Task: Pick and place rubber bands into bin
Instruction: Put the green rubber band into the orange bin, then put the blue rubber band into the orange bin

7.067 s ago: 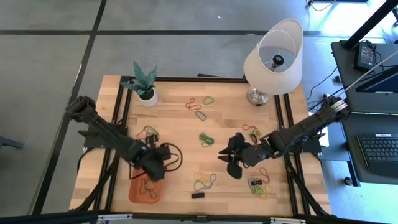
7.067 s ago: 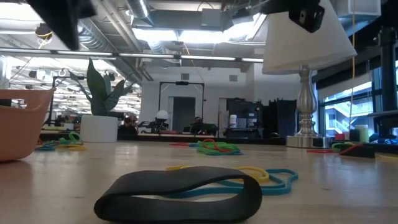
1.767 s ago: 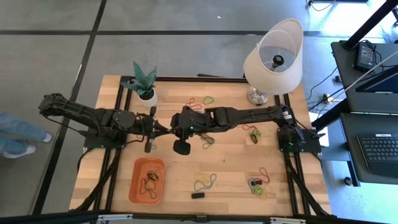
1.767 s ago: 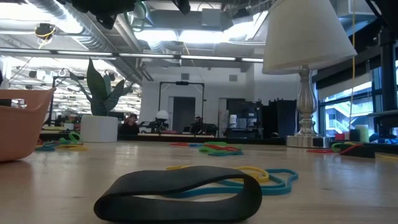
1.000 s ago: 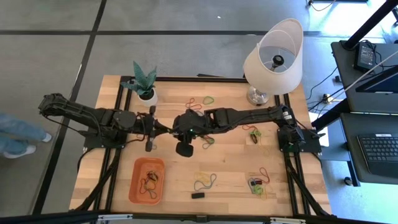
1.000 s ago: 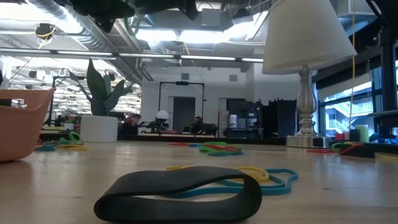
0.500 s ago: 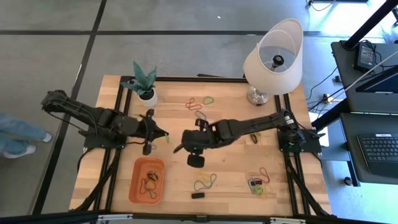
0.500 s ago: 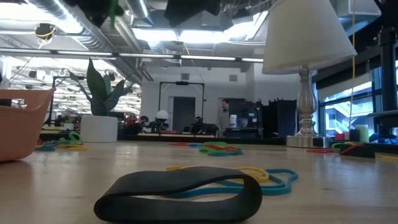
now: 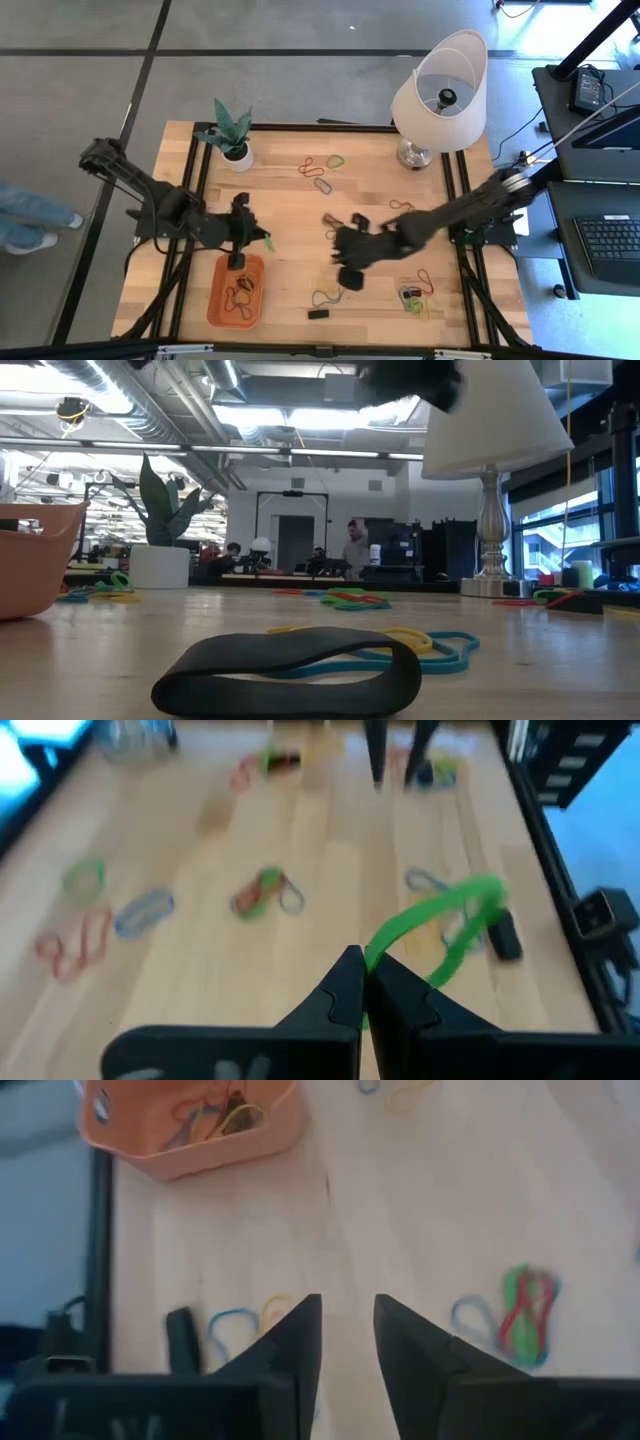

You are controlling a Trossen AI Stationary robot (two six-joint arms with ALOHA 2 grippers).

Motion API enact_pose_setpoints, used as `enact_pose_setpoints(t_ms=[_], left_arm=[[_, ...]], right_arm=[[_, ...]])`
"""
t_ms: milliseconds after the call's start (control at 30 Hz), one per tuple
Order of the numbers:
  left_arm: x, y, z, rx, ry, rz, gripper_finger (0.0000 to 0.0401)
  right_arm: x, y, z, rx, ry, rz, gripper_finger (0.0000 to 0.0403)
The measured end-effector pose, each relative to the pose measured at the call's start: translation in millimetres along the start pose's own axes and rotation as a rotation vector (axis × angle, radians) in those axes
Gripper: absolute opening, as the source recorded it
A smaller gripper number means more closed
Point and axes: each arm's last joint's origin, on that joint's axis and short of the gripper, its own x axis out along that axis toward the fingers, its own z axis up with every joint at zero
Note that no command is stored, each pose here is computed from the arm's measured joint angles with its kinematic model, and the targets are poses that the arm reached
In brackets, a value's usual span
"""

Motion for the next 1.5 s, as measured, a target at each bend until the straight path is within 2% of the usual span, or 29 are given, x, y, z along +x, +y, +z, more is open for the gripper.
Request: enact_pose_setpoints(t_ms=[267, 433, 567, 767, 1000, 1133, 1500], left_arm=[[5.1, -29.7, -3.9, -0.184, 0.3, -0.007, 0.0003], [20.7, -46.6, -17.3, -0.347, 0.472, 0.018, 0.0003], [35.7, -56.7, -31.5, -0.429, 0.604, 0.087, 0.0003], [58.4, -71.6, -51.5, -0.428, 0.719, 0.171, 0.0003], [67.4, -67.9, -76.4, -0.494, 0.883, 0.358, 0.0005], [69.2, -66.8, -82.3, -0.544, 0.904, 0.377, 0.0018], [69.7, -66.6, -81.6, -0.589, 0.883, 0.391, 0.0096]], right_arm=[[-20.2, -22.0, -73.8, 0.28, -0.071, 0.153, 0.0099], [-21.4, -26.4, -97.3, 0.336, -0.088, 0.223, 0.0099], [-20.9, -25.9, -101.8, 0.312, -0.084, 0.227, 0.0099], [-21.3, -25.4, -101.6, 0.267, -0.09, 0.23, 0.0099], [-22.4, -22.3, -102.3, 0.244, -0.067, 0.275, 0.0099], [-24.2, -18.9, -105.0, 0.234, -0.057, 0.291, 0.0099], [-27.1, -13.6, -109.6, 0.215, -0.047, 0.309, 0.0099]])
